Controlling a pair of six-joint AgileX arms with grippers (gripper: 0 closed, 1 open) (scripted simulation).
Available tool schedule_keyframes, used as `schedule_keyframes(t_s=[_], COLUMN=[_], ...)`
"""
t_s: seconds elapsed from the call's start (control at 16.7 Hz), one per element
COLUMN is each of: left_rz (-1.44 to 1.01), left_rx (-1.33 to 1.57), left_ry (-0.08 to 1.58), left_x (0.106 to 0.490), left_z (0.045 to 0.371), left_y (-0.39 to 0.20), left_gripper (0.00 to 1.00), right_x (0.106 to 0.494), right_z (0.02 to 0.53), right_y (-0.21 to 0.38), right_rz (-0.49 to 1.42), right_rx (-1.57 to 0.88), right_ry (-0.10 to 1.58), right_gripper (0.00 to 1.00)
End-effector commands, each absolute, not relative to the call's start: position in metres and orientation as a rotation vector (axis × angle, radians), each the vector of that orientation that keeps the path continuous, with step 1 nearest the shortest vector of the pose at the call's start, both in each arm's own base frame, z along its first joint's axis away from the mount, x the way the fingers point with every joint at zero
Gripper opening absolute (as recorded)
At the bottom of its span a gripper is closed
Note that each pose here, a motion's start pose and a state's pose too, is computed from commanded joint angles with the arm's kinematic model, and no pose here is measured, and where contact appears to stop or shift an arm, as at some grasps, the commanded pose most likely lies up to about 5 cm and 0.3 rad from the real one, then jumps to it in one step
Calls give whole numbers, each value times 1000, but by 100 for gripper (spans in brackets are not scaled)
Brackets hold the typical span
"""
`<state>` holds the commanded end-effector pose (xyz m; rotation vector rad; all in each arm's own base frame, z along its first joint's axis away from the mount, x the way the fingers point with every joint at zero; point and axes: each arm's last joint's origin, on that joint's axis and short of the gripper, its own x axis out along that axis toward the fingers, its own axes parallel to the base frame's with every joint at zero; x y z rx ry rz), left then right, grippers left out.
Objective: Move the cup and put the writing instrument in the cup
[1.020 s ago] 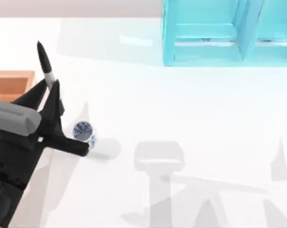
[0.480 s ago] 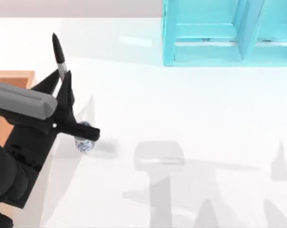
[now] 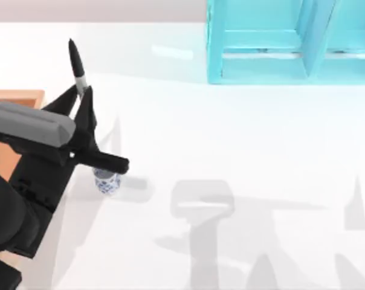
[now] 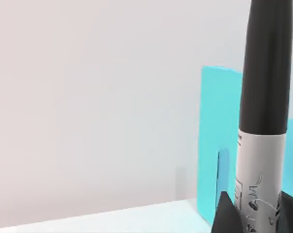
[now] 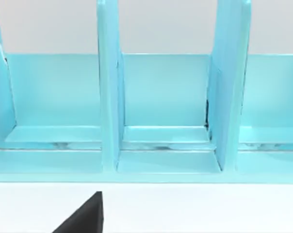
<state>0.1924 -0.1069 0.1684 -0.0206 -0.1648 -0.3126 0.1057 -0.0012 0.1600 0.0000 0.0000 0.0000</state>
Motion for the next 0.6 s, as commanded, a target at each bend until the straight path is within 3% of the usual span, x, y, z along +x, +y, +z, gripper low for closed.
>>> schedule_keyframes(t_s=[0.6], left_rz=[-313], left_rx=[-21], left_ry=[-165], left_x=[192], left_z=[168], left_y=[-107], left_gripper=[83], right_x=[106], right_z=[160], right_y=[-1], right_rz=[0], right_rx=[0], right_ry=[0], right_gripper=[100])
